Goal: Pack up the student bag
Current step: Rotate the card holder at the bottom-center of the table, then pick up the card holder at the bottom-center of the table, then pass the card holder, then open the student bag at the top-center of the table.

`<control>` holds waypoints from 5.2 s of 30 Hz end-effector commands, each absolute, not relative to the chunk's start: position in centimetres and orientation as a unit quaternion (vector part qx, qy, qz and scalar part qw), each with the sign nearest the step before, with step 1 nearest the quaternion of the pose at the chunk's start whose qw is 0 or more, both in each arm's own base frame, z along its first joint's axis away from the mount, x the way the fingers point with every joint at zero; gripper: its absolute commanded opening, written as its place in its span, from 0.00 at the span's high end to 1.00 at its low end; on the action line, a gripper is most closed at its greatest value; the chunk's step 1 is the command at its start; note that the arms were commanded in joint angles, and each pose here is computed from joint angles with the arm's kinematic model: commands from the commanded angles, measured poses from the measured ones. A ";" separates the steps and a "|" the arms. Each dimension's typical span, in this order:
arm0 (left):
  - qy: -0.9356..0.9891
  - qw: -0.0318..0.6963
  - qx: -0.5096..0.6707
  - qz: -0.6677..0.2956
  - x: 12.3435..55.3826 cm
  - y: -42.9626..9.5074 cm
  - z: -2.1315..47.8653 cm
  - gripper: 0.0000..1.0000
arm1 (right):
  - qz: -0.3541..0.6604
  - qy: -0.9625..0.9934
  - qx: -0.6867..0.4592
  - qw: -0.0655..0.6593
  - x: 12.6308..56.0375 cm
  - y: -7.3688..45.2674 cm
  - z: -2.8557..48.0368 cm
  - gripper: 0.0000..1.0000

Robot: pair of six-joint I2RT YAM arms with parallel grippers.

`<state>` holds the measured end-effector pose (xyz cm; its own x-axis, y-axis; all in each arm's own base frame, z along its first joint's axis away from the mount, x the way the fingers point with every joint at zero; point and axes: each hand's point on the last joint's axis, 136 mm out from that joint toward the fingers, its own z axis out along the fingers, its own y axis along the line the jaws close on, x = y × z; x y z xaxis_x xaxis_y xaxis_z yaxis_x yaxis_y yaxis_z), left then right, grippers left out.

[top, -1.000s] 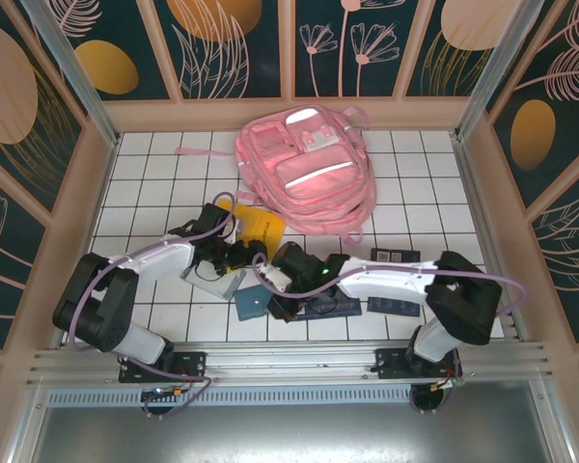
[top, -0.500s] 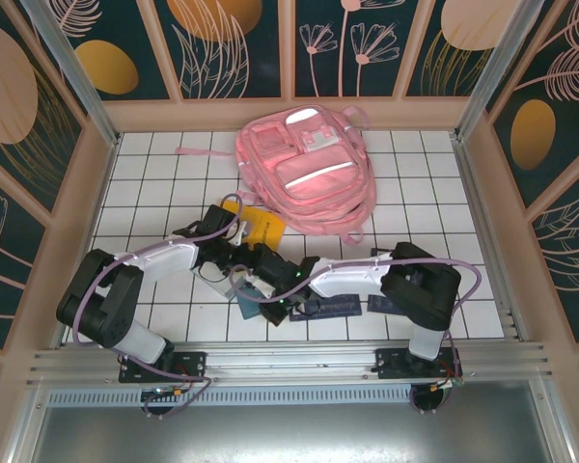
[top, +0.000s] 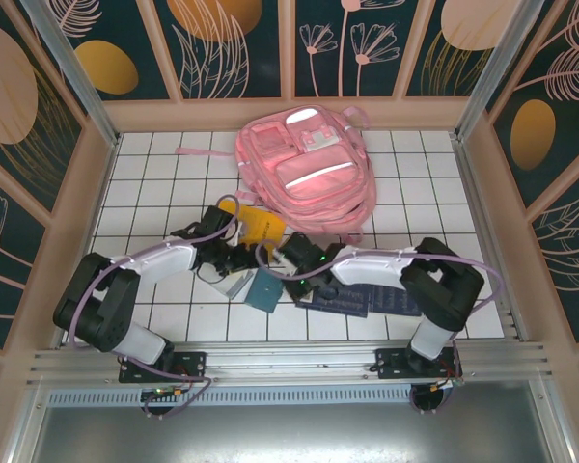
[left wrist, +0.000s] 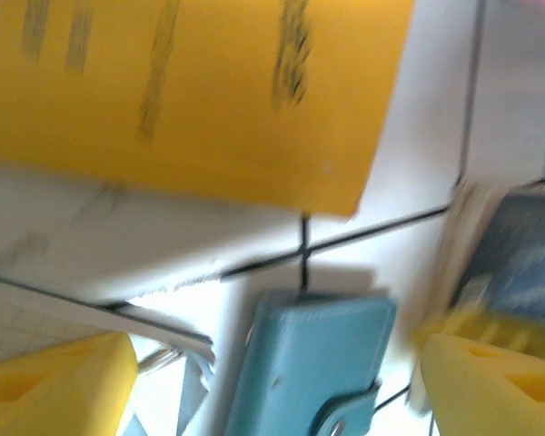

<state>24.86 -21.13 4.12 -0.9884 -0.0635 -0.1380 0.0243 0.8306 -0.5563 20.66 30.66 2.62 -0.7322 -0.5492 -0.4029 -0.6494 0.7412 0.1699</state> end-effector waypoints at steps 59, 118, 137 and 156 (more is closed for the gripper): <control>0.921 -0.016 0.044 -0.386 18.9 -25.9 4.0 0.81 | 0.217 0.927 -0.258 0.163 17.9 32.9 0.3 1.00; 0.862 0.235 0.052 -0.447 28.3 -28.2 24.0 0.38 | 0.573 0.756 -0.050 0.313 23.6 26.9 24.6 1.00; 0.920 0.289 0.174 -0.197 46.4 -32.5 19.5 0.23 | 0.259 0.836 0.087 0.476 27.7 11.1 24.7 1.00; 0.859 0.207 0.225 -0.411 47.1 -40.5 15.9 0.60 | 0.282 0.848 0.080 0.443 28.1 10.9 21.3 1.00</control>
<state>47.46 -39.49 13.20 -0.8353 0.2340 -0.4975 0.5170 0.6420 -0.5662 27.85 10.36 20.89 -0.6028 0.3930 -0.6944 -0.0677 0.8419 0.5353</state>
